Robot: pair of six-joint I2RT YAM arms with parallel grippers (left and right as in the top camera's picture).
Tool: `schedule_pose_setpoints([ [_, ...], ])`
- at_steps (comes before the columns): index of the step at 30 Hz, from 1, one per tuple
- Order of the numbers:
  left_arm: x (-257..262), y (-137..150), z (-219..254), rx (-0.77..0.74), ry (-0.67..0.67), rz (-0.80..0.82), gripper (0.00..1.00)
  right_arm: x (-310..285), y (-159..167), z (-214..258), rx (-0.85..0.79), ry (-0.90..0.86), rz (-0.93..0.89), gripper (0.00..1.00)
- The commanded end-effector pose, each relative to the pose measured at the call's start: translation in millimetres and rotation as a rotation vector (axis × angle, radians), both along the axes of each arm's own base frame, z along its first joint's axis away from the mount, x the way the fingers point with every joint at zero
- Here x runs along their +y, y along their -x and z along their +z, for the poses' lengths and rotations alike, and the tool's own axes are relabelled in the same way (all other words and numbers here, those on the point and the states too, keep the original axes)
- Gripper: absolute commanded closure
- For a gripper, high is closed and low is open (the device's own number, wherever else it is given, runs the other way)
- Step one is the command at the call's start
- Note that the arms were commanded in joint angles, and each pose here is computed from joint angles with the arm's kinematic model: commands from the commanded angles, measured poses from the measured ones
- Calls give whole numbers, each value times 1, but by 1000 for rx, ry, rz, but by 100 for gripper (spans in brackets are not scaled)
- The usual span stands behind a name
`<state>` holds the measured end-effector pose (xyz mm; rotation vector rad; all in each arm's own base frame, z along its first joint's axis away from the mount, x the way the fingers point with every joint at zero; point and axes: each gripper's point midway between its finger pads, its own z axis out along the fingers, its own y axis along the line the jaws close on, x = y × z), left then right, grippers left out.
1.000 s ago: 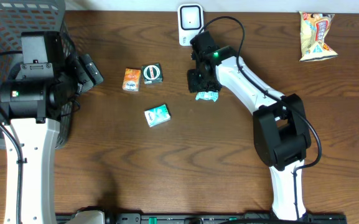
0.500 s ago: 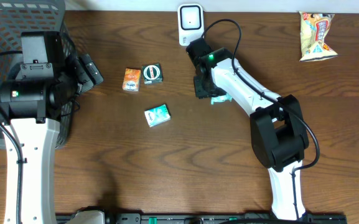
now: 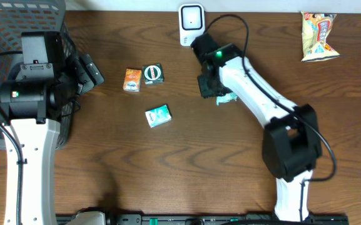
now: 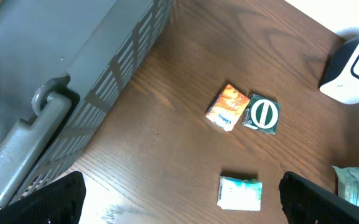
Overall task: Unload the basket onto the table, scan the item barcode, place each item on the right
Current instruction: 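Hold the wipes pack up in front of the scanner with the right gripper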
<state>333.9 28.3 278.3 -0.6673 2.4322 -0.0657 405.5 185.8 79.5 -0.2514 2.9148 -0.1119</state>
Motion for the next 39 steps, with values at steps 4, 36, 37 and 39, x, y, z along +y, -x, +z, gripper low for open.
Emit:
schedule_pose_setpoints([
  [4, 2, 1, 2, -5, 0, 15, 2, 10, -7, 46, -104, -92, 10, 25],
  [36, 2, 1, 2, -5, 0, 15, 2, -2, 5, -47, 80, 53, -74, 99],
  [37, 2, 1, 2, -5, 0, 15, 2, -5, 4, -46, 76, 64, -79, 99],
  [39, 2, 1, 2, -5, 0, 15, 3, -10, 2, -47, 76, 66, -90, 99],
])
